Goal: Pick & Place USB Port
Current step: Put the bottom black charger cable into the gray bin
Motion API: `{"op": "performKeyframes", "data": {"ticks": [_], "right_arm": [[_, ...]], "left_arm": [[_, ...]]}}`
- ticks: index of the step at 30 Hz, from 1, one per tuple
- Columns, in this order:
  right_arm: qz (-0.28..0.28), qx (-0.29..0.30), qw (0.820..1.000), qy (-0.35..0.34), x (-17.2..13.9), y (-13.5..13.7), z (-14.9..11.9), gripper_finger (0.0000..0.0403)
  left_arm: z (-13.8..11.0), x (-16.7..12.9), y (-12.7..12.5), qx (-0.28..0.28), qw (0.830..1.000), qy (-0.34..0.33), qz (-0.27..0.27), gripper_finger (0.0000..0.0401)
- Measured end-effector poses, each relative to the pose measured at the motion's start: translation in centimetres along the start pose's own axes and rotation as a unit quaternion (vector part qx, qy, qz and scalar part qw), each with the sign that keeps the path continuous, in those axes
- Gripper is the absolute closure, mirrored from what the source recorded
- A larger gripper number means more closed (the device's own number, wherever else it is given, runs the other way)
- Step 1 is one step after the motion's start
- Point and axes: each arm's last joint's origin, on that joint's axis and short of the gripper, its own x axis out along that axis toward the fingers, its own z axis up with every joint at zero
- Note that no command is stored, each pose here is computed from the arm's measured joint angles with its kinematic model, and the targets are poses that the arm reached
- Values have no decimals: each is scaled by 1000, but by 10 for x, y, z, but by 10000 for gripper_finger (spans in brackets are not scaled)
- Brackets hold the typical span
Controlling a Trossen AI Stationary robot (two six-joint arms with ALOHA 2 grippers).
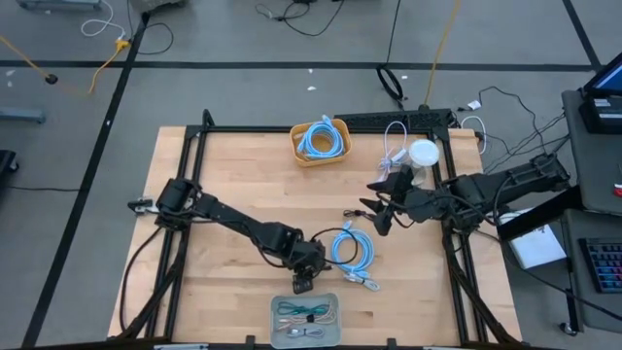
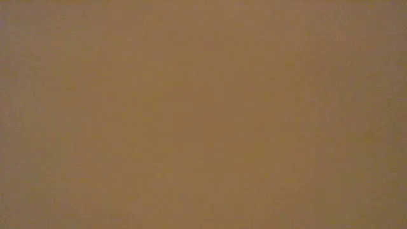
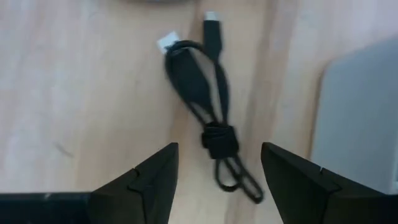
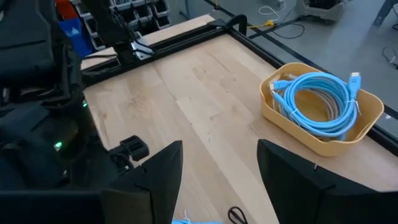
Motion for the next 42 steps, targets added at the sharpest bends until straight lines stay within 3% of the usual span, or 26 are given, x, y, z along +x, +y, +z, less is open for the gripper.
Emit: {"op": "performKeyframes", "data": {"ticks": [8,21,25,31,36,42], "right_arm": [[0,-4,1000,0,0,0,0,204],[0,-3,1000,0,0,0,0,204],[0,-5,1000,0,0,0,0,204],[4,-14,1000,-7,0,1,2,204],[6,-20,1000,-12,0,1,3,204],[4,-30,999,-10,0,1,2,204]], "left_arm": [[10,-4,-4,2,999,-32,-6,167],[7,31,3,-12,1000,-11,0,169],[3,30,7,-13,999,5,34,218],[2,29,12,-7,999,19,44,377],[4,27,17,-32,999,29,25,382],[2,-17,15,-40,998,35,31,395]]}}
